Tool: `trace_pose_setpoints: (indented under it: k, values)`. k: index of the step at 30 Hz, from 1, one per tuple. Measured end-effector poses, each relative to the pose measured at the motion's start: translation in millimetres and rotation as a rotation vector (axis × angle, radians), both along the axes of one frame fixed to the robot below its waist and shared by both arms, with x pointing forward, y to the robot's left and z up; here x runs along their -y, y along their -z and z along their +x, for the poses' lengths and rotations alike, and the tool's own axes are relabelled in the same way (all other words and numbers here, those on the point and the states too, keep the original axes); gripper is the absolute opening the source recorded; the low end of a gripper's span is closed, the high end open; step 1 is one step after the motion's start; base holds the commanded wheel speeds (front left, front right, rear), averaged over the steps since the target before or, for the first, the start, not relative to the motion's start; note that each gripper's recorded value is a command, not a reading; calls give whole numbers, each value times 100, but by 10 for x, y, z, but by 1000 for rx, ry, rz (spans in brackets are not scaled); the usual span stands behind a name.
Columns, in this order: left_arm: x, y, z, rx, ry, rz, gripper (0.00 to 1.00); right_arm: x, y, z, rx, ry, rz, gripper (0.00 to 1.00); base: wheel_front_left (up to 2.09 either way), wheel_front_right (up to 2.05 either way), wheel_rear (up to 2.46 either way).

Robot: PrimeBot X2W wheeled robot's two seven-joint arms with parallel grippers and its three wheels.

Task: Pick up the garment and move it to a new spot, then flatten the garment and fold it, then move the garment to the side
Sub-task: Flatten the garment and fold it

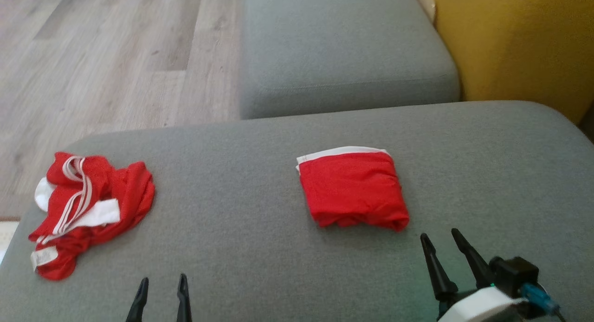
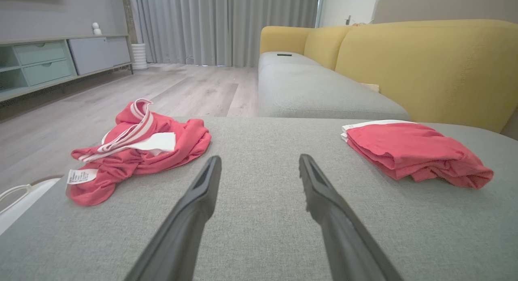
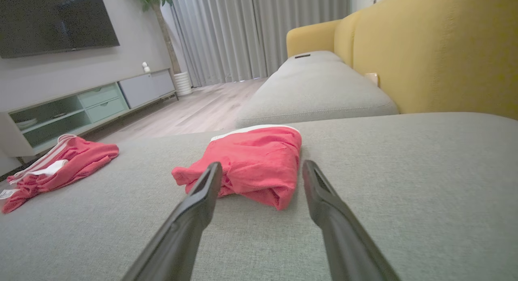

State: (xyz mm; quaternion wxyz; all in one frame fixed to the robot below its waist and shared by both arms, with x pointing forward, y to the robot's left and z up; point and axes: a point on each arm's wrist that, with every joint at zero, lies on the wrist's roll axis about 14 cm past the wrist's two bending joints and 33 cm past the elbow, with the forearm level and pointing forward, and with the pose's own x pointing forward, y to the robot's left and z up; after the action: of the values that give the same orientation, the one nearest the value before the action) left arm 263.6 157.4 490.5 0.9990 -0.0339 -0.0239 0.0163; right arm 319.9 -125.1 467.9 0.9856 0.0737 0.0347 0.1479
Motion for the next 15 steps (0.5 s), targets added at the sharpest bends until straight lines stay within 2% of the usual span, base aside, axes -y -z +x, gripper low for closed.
trace_pose_setpoints:
  k: [8,15]
  values:
    - [27,-17,-103,12,25,41,100,160,34,-236,10,69,11,100,0,0,0]
    - [16,24,-156,1,26,47,100,125,6,-236,20,70,15,100,0,0,0]
